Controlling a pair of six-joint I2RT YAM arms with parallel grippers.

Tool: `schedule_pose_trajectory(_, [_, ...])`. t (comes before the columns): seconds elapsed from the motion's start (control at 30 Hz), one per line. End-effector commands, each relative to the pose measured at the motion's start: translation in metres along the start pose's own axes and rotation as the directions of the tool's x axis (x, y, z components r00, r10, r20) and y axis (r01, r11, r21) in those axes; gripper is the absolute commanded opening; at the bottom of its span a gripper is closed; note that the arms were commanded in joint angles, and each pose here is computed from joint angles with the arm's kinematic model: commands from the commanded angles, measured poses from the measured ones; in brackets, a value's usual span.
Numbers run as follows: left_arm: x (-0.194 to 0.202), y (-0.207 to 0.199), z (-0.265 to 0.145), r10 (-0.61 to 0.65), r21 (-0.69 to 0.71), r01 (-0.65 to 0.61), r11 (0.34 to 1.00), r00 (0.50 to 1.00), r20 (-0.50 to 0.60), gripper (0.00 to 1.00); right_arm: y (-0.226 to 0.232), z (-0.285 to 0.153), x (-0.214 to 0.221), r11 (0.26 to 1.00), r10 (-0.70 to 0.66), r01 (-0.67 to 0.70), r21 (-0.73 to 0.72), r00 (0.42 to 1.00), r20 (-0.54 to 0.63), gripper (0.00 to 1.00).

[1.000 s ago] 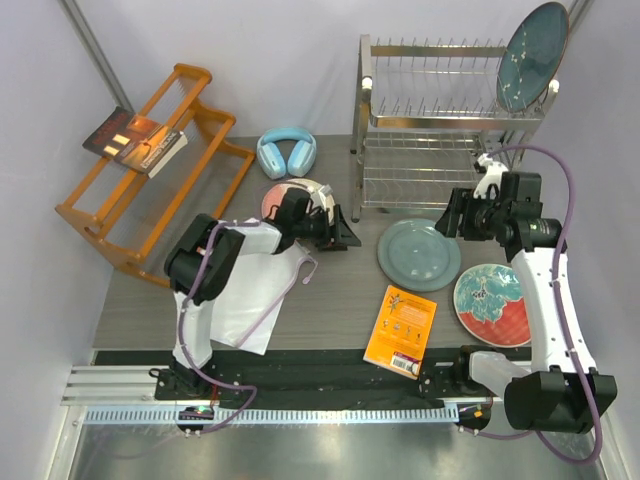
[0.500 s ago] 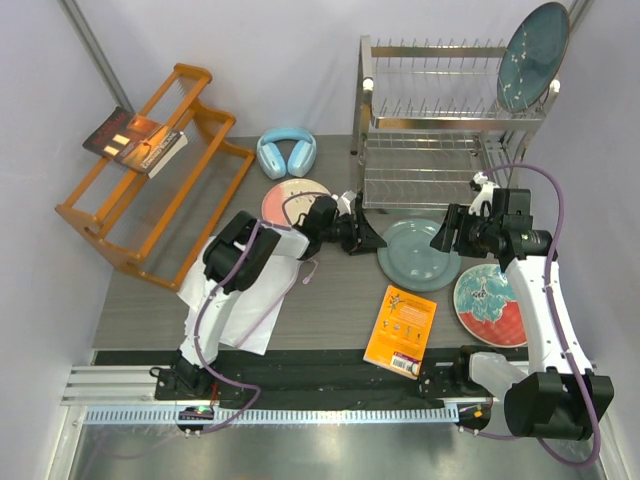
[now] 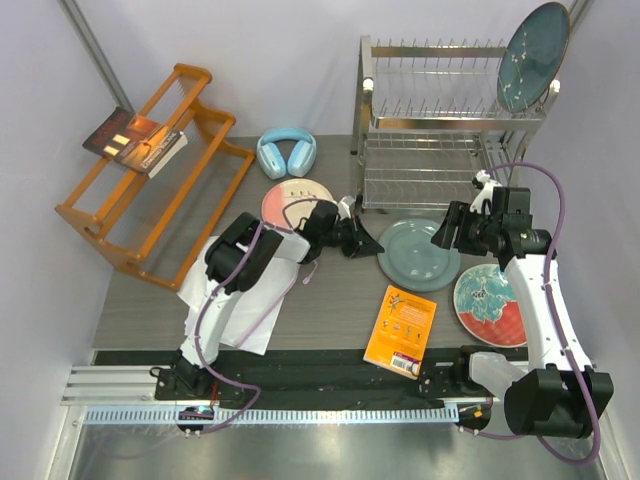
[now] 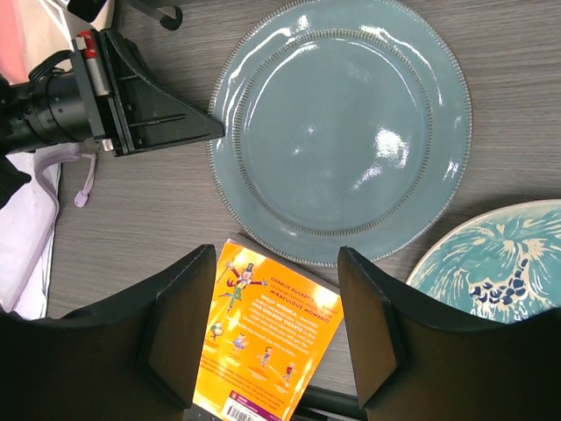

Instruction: Load the plates into the dish rack

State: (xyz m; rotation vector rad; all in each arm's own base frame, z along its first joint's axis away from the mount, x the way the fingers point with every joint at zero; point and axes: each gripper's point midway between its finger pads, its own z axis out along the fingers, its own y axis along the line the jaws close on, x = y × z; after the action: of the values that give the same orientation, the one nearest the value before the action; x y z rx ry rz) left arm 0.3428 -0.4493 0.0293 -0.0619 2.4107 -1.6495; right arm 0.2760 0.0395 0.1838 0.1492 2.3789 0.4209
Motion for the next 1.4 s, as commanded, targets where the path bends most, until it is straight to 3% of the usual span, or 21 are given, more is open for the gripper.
schedule_pose_trajectory(0.0, [0.012, 0.013, -0.012, -0.009, -0.062, 0.01, 0.998, 1.0, 0.017, 0.0, -0.002, 0.003, -0.005, 1.0, -0.006, 0.006, 0.008, 1.0, 0.025, 0.63])
schedule_pose_trajectory(0.17, [-0.007, 0.015, -0.052, -0.027, -0.043, 0.028, 0.999, 0.999, 0.023, 0.0, 0.006, 0.008, -0.003, 0.998, -0.032, 0.032, -0.054, 0.999, 0.004, 0.63])
schedule_pose_trajectory(0.33, [-0.003, 0.02, -0.081, -0.068, 0.0, 0.069, 0.998, 0.993, -0.094, 0.0, 0.01, 0.029, 0.008, 0.992, -0.034, 0.023, -0.122, 0.996, -0.086, 0.64])
schedule_pose_trajectory(0.53, [0.001, 0.035, -0.107, -0.101, -0.032, 0.099, 0.995, 0.992, -0.079, 0.0, -0.007, 0.065, 0.02, 0.993, -0.06, 0.04, -0.114, 0.982, -0.179, 0.61])
schedule_pose_trajectory(0.87, [0.019, 0.053, -0.115, -0.087, -0.076, 0.076, 0.994, 0.983, -0.161, 0.0, -0.007, 0.115, 0.044, 0.976, -0.019, -0.031, -0.214, 0.974, -0.225, 0.62])
schedule_pose_trajectory(1.13, [0.027, 0.068, -0.115, -0.089, -0.114, 0.068, 0.991, 0.977, -0.195, 0.0, -0.021, 0.15, 0.069, 0.976, 0.025, -0.087, -0.197, 0.954, -0.298, 0.62])
schedule_pose_trajectory(1.27, [0.027, 0.07, -0.112, -0.084, -0.11, 0.062, 0.992, 0.975, -0.204, 0.0, -0.011, 0.162, 0.072, 0.954, 0.041, -0.13, -0.272, 0.95, -0.31, 0.61])
schedule_pose_trajectory(1.37, [0.028, 0.071, -0.108, -0.064, -0.105, 0.042, 0.994, 0.974, -0.216, 0.0, 0.009, 0.163, 0.085, 0.893, 0.074, -0.229, -0.388, 0.924, -0.376, 0.58])
